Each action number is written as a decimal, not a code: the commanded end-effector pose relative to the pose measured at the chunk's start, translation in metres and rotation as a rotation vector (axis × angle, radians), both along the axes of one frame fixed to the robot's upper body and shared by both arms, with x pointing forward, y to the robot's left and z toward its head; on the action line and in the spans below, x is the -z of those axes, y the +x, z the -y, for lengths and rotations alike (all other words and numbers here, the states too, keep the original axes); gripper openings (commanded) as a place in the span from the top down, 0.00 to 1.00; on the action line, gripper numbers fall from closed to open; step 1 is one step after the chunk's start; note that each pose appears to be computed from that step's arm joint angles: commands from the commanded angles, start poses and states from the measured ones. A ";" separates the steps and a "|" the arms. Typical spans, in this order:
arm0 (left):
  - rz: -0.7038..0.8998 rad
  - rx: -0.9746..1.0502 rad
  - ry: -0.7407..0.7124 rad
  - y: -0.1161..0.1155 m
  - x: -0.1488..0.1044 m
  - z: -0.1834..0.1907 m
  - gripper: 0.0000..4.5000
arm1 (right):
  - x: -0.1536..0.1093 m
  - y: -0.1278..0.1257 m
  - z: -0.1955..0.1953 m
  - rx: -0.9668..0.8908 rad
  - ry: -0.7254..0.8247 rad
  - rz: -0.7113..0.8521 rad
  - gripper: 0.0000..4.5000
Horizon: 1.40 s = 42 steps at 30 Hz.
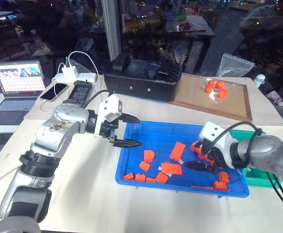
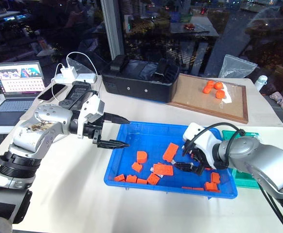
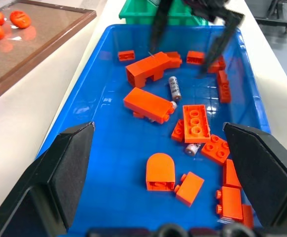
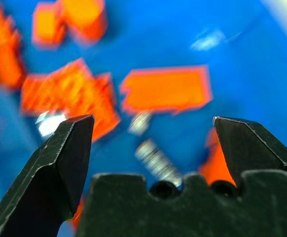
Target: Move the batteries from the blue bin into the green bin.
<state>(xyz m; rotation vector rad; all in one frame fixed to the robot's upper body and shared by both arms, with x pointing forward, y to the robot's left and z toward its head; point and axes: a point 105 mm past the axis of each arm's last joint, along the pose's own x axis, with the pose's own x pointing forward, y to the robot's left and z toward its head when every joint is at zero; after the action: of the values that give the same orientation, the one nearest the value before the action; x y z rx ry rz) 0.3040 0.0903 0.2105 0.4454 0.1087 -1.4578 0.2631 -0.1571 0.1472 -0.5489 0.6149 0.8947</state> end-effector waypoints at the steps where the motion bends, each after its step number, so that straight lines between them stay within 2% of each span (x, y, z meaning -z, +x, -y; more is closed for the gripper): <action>1: 0.049 0.016 -0.004 -0.002 -0.011 0.001 0.00 | 0.003 0.007 0.000 -0.019 0.013 0.025 0.01; 6: 0.039 0.008 -0.002 -0.003 -0.007 0.000 0.00 | 0.026 0.025 0.002 -0.013 -0.006 0.014 0.01; 11: 0.044 0.001 0.001 -0.004 -0.008 -0.002 0.00 | 0.045 0.027 0.012 -0.013 -0.054 -0.038 0.01; 12: 0.045 -0.002 0.003 -0.004 -0.008 -0.003 0.00 | 0.046 0.026 0.014 -0.011 -0.060 -0.045 0.12; 13: 0.046 -0.005 0.005 -0.004 -0.008 -0.004 0.00 | 0.047 0.025 0.016 -0.010 -0.064 -0.057 0.16; 15: 0.046 -0.008 0.008 -0.004 -0.008 -0.005 0.00 | 0.048 0.021 0.019 -0.012 -0.067 -0.073 0.30; 16: 0.044 -0.009 0.007 -0.004 -0.008 -0.005 0.00 | 0.048 0.019 0.020 -0.011 -0.061 -0.080 0.42; 20: 0.043 -0.001 0.004 -0.004 -0.008 -0.002 0.00 | 0.047 0.015 0.023 -0.007 -0.075 -0.076 0.71; 23: 0.044 0.012 0.000 -0.004 -0.009 0.000 0.00 | 0.034 0.015 0.021 -0.028 -0.088 -0.023 0.94; 26: 0.050 0.005 -0.017 0.004 -0.011 0.003 0.00 | -0.014 0.020 0.014 -0.041 -0.034 0.096 0.95; 29: 0.049 0.027 -0.032 0.004 -0.013 0.006 0.00 | -0.052 0.024 0.026 0.010 -0.022 0.181 0.95; 33: 0.041 0.054 -0.050 0.004 -0.015 0.012 0.00 | -0.089 0.033 0.097 0.245 -0.199 0.298 0.95; 36: 0.040 0.061 -0.051 0.004 -0.014 0.014 0.00 | -0.090 0.030 0.148 0.435 -0.260 0.287 0.95; 42: 0.046 0.062 -0.049 0.005 -0.014 0.014 0.00 | -0.060 0.025 0.181 0.615 -0.206 0.199 0.95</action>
<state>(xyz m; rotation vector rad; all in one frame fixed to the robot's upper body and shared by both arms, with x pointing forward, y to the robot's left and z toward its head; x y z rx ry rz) 0.3101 0.0780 0.2140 0.4079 0.0658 -1.5036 0.2874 -0.3300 0.1963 -0.5882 0.6911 0.2608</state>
